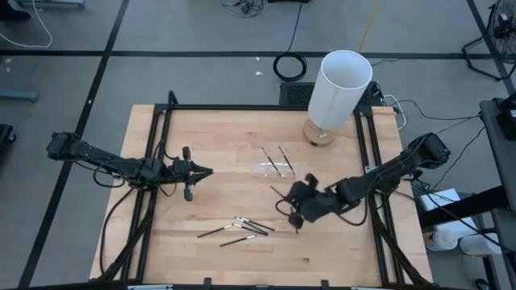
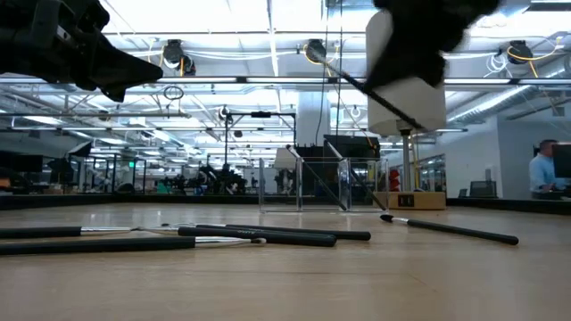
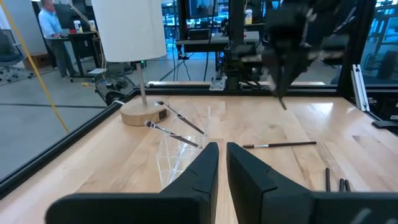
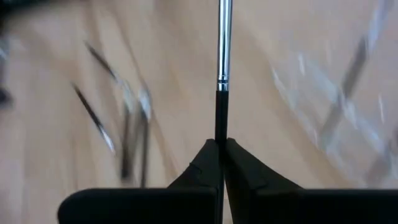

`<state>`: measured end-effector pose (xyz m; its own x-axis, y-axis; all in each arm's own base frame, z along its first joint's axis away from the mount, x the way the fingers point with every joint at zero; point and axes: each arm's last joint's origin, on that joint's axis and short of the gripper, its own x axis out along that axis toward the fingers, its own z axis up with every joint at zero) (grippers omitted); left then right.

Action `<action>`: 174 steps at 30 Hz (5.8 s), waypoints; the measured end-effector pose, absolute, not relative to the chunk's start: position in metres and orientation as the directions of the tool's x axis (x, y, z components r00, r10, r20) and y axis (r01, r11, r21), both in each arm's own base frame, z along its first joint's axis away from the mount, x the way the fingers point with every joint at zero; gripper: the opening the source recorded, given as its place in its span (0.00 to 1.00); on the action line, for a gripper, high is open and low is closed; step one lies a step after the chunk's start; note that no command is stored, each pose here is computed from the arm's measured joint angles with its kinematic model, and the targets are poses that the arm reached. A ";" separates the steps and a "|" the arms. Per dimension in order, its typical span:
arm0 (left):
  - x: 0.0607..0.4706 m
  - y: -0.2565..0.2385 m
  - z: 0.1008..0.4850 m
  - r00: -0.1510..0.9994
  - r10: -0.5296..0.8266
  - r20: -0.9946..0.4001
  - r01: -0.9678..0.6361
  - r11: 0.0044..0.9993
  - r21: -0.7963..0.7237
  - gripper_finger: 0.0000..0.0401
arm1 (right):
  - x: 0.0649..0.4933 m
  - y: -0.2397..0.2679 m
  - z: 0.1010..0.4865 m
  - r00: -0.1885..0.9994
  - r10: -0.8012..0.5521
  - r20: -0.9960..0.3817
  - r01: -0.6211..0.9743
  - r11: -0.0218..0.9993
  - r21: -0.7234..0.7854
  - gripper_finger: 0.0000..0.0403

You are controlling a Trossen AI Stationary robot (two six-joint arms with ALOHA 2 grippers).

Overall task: Put items in baskets/containers
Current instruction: Put the black eyeshadow brush into the left section of the transparent organizer, then put the brow brush into the middle section of the transparent organizer

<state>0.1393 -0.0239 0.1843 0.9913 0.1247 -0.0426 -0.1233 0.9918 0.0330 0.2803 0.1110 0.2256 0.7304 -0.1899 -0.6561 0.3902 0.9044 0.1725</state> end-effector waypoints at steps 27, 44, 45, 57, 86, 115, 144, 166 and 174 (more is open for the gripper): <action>0.139 -0.024 0.184 0.991 0.124 -0.049 -0.121 0.991 0.063 0.10 | 0.346 0.017 0.238 0.935 -0.349 0.055 0.351 0.936 -0.028 0.00; 0.139 -0.024 0.184 0.991 0.123 -0.049 -0.120 0.990 0.067 0.10 | 0.362 0.008 0.193 0.882 -0.471 -0.001 0.470 0.880 -0.069 0.00; 0.139 -0.024 0.184 0.991 0.123 -0.049 -0.120 0.991 0.064 0.10 | 0.362 0.008 0.193 0.882 -0.471 0.001 0.470 0.880 -0.068 0.00; 0.139 -0.024 0.184 0.991 0.122 -0.049 -0.119 0.991 0.063 0.10 | 0.362 0.016 0.193 0.895 -0.447 0.003 0.446 0.893 -0.060 0.00; 0.139 -0.024 0.184 0.991 0.124 -0.045 -0.120 0.990 0.072 0.10 | 0.360 0.007 0.183 0.853 -0.515 -0.086 0.513 0.857 -0.050 0.00; 0.139 -0.024 0.186 0.992 0.125 -0.028 -0.124 0.991 0.058 0.10 | 0.358 0.009 0.130 0.831 -0.526 -0.180 0.529 0.848 -0.034 0.00; 0.139 -0.024 0.186 0.992 0.125 -0.028 -0.123 0.991 0.058 0.10 | 0.356 0.005 0.123 0.830 -0.497 -0.254 0.519 0.855 0.023 0.02; 0.139 -0.024 0.186 0.992 0.125 -0.030 -0.123 0.991 0.059 0.10 | 0.352 0.015 0.163 0.873 -0.467 -0.144 0.472 0.882 -0.001 0.17; 0.139 -0.024 0.184 0.991 0.125 -0.050 -0.121 0.990 0.066 0.10 | 0.309 0.053 0.259 0.937 -0.349 0.029 0.350 0.936 -0.042 0.15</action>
